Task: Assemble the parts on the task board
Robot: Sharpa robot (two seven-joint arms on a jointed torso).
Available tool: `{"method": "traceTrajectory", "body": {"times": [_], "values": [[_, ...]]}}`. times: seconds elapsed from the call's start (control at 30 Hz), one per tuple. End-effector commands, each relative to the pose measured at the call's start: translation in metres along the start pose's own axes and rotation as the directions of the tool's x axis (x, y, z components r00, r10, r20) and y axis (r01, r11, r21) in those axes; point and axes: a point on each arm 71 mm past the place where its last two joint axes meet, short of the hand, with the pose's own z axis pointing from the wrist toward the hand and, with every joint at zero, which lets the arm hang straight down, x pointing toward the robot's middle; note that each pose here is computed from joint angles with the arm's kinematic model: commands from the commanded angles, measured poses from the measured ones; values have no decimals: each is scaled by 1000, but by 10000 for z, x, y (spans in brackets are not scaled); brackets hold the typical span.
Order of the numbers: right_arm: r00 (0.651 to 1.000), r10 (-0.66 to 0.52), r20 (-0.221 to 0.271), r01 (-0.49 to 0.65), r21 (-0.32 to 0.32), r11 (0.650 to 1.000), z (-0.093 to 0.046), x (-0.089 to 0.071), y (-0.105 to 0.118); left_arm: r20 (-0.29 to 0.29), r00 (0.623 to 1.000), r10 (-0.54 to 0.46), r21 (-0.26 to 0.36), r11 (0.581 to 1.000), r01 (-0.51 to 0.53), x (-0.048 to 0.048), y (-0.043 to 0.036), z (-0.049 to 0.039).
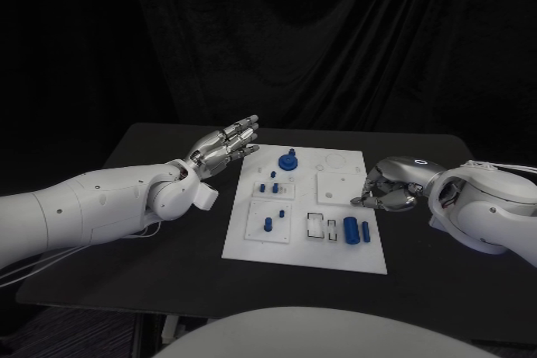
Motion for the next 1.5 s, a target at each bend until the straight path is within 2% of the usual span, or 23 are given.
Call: {"method": "traceTrajectory", "body": {"times": [0.03, 0.27, 0.37, 0.63, 0.73, 1.03, 1.5], "values": [[994, -84, -74, 93, 127, 988, -5, 70, -70, -7, 1000, -6, 10, 1000, 6, 11, 1, 0], [976, -106, -189, 141, 184, 973, 8, 202, -108, -12, 1000, -9, 9, 1000, 9, 28, 9, 11], [974, -79, -213, 124, 205, 971, 22, 242, -139, -11, 1000, -8, 12, 1000, 8, 28, 8, 10], [969, 6, -248, 63, 270, 961, 30, 341, -215, 1, 1000, 0, 53, 999, 0, 71, -23, 5], [966, 24, -257, 54, 294, 954, 29, 359, -224, 1, 999, 37, 71, 997, -37, 63, -35, -2], [962, 81, -261, 16, 352, 936, 29, 386, -227, -15, 996, 86, 85, 993, -85, 73, -37, -14], [952, 135, -276, -26, 366, 930, 90, 414, -138, -23, 996, 86, 66, 994, -85, 74, 4, -38]]}}
